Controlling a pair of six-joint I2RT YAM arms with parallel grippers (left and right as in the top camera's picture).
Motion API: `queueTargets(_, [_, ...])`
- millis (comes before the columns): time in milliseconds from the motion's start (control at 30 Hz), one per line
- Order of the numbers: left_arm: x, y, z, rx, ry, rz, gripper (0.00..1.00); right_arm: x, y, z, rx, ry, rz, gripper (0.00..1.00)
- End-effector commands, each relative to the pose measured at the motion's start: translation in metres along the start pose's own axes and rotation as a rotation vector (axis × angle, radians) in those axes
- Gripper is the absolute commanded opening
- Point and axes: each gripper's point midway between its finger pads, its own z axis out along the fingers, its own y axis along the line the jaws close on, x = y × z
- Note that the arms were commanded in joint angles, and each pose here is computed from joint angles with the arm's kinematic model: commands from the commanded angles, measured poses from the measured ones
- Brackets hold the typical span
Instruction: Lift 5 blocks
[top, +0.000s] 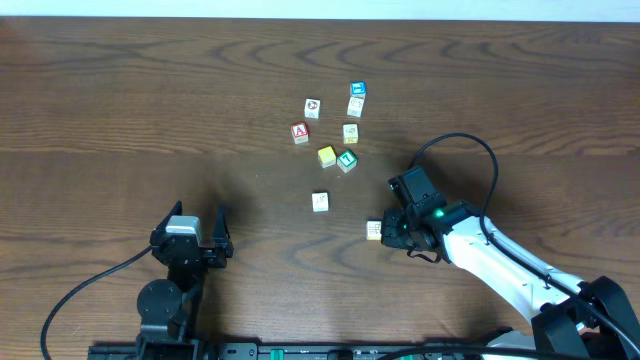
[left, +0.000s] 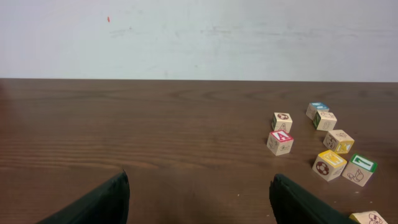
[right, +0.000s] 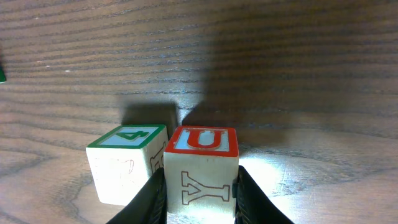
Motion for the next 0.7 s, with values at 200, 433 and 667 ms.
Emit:
queueTargets(200, [0.0158,-0.001,0.0007,0.01,0.053,-0.007,0.73,0.0473,-0.0258,0.0215,0.074,0.166,-0.07,0.08])
queueTargets(433, [0.0158,-0.001,0.0007,0.01,0.053,-0.007,0.73,0.0476,-0.0261,0.0215,0.075,0.167,-0.08,0.14])
queueTargets(667, [0.0158,-0.001,0.0007,0.009,0.053,-0.007,0.73,0.0457,-0.0271,0.0217,0.082,0.158,-0.082,0.22])
